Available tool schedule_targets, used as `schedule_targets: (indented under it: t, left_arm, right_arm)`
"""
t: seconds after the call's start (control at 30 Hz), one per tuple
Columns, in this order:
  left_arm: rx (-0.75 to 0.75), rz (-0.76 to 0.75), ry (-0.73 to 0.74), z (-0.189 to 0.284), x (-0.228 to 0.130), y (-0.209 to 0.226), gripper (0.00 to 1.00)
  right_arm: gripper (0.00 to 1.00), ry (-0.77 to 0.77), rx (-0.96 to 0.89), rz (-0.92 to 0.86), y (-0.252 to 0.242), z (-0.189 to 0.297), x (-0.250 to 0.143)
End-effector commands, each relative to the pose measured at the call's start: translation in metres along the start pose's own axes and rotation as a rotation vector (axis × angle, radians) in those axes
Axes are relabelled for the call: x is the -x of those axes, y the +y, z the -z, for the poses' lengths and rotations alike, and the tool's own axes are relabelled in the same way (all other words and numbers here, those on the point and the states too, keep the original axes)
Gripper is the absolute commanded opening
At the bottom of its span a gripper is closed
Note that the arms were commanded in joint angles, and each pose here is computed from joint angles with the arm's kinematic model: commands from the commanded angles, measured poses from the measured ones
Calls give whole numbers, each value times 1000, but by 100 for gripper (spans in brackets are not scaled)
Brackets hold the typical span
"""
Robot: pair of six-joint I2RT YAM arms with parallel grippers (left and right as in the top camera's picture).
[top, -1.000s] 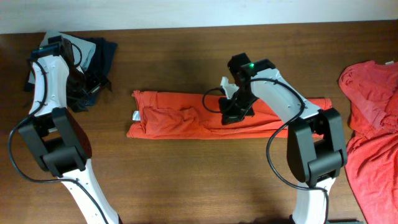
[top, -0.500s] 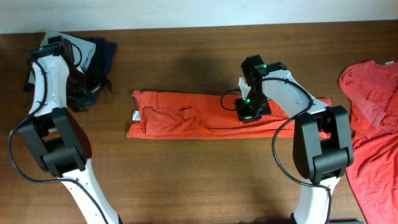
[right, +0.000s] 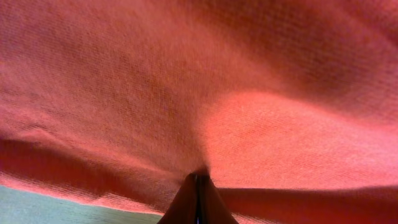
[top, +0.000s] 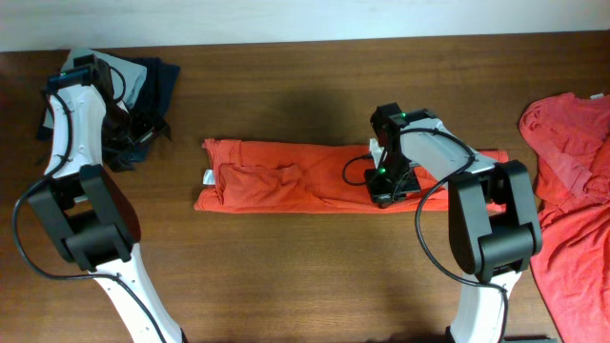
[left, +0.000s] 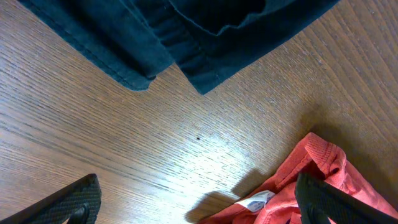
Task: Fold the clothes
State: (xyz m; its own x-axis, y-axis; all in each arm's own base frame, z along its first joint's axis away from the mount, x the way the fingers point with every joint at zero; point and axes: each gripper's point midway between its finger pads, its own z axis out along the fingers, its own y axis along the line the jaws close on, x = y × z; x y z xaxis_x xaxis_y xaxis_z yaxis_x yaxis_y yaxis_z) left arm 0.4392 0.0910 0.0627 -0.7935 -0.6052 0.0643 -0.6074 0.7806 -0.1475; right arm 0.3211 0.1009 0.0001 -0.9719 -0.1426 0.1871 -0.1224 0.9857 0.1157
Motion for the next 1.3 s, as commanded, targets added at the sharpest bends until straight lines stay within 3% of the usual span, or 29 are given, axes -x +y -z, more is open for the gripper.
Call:
schedule_targets:
  t: [0.0, 0.37, 0.83, 1.27]
  left_arm:
    - [-14, 4, -14, 6, 2, -3, 99]
    - [-14, 4, -14, 6, 2, -3, 99]
    - [-14, 4, -14, 6, 2, -3, 99]
    - [-14, 4, -14, 6, 2, -3, 99]
  right_arm:
    - [4, 7, -20, -1, -6, -3, -5]
    - [4, -56, -13, -19, -11, 24, 6]
    - [4, -138, -57, -169, -76, 41, 16]
    - [4, -23, -60, -269, -107, 21, -21]
